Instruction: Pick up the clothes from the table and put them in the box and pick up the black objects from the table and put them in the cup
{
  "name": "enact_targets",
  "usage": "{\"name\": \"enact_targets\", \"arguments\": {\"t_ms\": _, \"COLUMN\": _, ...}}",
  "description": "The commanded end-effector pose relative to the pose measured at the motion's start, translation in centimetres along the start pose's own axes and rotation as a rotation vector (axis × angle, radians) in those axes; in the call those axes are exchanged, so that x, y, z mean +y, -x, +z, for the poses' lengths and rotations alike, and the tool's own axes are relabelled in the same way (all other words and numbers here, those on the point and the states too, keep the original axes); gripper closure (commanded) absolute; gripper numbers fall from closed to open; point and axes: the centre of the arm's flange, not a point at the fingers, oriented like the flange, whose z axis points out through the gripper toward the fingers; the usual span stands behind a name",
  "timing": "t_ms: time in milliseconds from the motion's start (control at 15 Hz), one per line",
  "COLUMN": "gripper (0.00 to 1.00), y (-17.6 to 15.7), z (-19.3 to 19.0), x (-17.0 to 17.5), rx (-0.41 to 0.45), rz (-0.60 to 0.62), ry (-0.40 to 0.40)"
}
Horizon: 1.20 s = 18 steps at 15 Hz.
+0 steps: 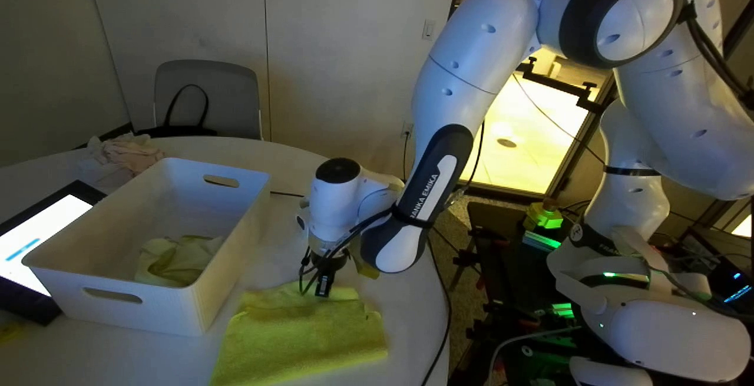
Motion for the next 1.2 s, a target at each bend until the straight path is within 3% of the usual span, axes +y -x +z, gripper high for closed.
{"name": "enact_targets", "arguments": {"t_ms": 0, "gripper": 0.89, "y": 0.5, "z": -6.5, "x": 1.0, "rx": 0.007, "rz": -0.058, "ry": 0.005}}
{"name": "enact_targets", "arguments": {"t_ms": 867, "gripper": 0.90, "y": -1.4, "z": -23.0, "x": 3.0, "rx": 0.058, "rz": -0.172, "ry": -0.006}}
{"name": "enact_targets", "arguments": {"t_ms": 1133, "gripper": 0.89, "y": -1.1, "z": -22.6, "x": 3.0, "rx": 0.046, "rz": -0.168, "ry": -0.019}}
